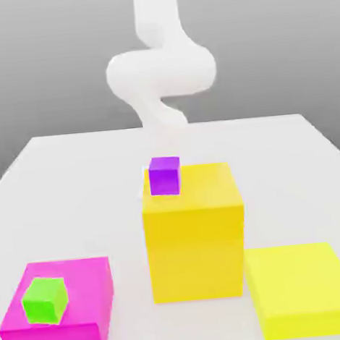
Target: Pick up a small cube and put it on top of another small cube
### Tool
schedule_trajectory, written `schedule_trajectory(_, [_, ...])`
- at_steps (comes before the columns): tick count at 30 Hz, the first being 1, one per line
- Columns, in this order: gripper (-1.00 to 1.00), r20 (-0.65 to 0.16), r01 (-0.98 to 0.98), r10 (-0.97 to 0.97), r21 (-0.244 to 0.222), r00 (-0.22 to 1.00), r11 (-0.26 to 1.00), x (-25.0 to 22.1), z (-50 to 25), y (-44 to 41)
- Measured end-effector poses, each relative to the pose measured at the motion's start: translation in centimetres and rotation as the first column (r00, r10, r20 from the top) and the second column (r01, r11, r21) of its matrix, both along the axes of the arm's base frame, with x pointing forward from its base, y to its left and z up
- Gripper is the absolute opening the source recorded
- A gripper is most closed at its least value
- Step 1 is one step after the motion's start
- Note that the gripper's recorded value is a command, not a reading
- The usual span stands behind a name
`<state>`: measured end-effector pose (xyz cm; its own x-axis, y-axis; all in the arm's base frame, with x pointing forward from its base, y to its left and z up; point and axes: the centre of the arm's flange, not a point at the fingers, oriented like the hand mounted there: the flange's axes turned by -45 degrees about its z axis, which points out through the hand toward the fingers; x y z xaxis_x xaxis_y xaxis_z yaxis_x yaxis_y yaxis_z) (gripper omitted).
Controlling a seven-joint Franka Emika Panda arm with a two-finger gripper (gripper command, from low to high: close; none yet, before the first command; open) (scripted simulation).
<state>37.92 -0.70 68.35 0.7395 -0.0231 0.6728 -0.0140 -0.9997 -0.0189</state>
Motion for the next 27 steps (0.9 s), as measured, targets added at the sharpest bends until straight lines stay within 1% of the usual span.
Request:
schedule_trajectory(7, [0.0,-0.174,0.018,-0.014,0.021,0.985,1.0,8.1,-9.2,-2.1])
schedule_trajectory(14, [0.0,-0.339,0.046,-0.033,0.031,0.94,0.998,13.7,-20.0,-4.4])
schedule_trajectory(21, [0.0,-0.493,0.083,-0.059,0.026,0.868,0.996,16.6,-32.1,-7.0])
schedule_trajectory(27, [0.0,-0.614,0.106,-0.079,0.009,0.786,0.994,16.8,-42.8,-8.9])
